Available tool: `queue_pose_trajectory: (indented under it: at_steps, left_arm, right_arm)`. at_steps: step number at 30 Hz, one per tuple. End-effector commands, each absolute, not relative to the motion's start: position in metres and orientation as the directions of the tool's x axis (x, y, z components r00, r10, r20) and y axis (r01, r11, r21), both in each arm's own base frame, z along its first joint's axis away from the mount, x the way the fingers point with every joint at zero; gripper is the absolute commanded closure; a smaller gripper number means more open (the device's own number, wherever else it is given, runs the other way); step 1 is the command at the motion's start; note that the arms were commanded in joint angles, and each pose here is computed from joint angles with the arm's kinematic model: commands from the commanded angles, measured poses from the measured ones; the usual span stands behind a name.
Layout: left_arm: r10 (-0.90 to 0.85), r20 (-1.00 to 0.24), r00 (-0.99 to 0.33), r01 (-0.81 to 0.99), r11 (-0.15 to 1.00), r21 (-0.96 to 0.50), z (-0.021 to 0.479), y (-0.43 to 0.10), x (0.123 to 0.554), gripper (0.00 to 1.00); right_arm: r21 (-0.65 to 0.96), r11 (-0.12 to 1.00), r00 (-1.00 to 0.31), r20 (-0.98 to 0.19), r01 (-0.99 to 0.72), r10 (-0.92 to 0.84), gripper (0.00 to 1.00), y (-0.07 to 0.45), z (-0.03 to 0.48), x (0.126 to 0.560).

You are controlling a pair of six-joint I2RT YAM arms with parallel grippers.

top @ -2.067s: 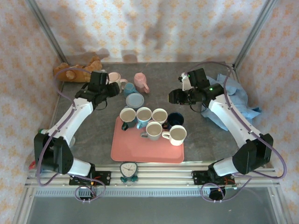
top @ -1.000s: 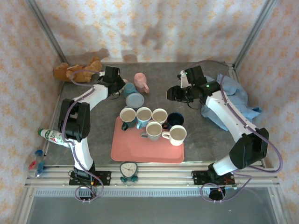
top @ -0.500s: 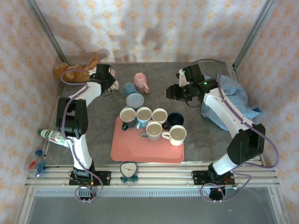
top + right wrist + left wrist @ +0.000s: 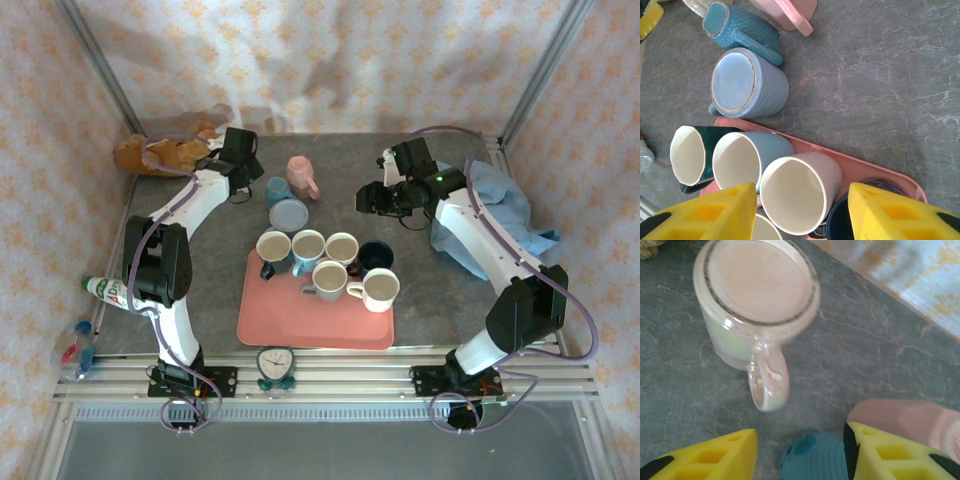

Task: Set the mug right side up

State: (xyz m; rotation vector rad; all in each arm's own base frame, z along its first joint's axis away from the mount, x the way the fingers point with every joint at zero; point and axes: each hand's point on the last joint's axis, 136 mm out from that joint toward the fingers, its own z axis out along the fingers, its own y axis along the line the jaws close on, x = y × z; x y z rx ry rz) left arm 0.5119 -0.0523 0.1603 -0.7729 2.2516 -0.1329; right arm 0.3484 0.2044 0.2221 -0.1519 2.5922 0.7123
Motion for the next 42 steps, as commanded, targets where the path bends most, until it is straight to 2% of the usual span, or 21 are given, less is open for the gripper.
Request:
queue_pose_trajectory:
  at_steps: [1,4,7,18,29,33,42]
  left_arm:
    - [-0.506,-0.662,-0.554,-0.553,0.817,-0.161,0.176,-0.03,0.494,0.48]
    - [-0.457,-0.655,-0.601,-0.579,0.814,-0.037,0.168,-0.022,0.495,0.44]
    - [-0.423,-0.645,-0.637,-0.571,0.821,0.026,0.163,-0.02,0.501,0.43]
    - [-0.425,-0.613,-0.666,-0.541,0.841,0.005,0.138,-0.033,0.525,0.43]
    - [-0.401,-0.618,-0.676,-0.533,0.845,0.036,0.126,-0.029,0.543,0.5]
    - [-0.389,-0.611,-0.689,-0.527,0.848,0.055,0.123,-0.028,0.546,0.53]
    - [-0.377,-0.602,-0.704,-0.533,0.84,0.097,0.116,-0.023,0.542,0.55]
  right_arm:
    - [0.436,0.869,-0.878,-0.479,-0.236,0.003,0.48,0.198,0.235,0.347]
    - [0.438,0.868,-0.878,-0.478,-0.234,0.005,0.47,0.197,0.233,0.346]
    - [0.44,0.869,-0.881,-0.473,-0.226,0.01,0.47,0.195,0.231,0.347]
    - [0.45,0.866,-0.884,-0.467,-0.219,0.019,0.47,0.197,0.229,0.354]
    - [0.453,0.865,-0.887,-0.461,-0.218,0.018,0.47,0.198,0.227,0.356]
    - [0.453,0.864,-0.887,-0.462,-0.221,0.016,0.47,0.199,0.228,0.358]
    - [0.457,0.861,-0.884,-0.468,-0.222,0.02,0.47,0.2,0.231,0.36]
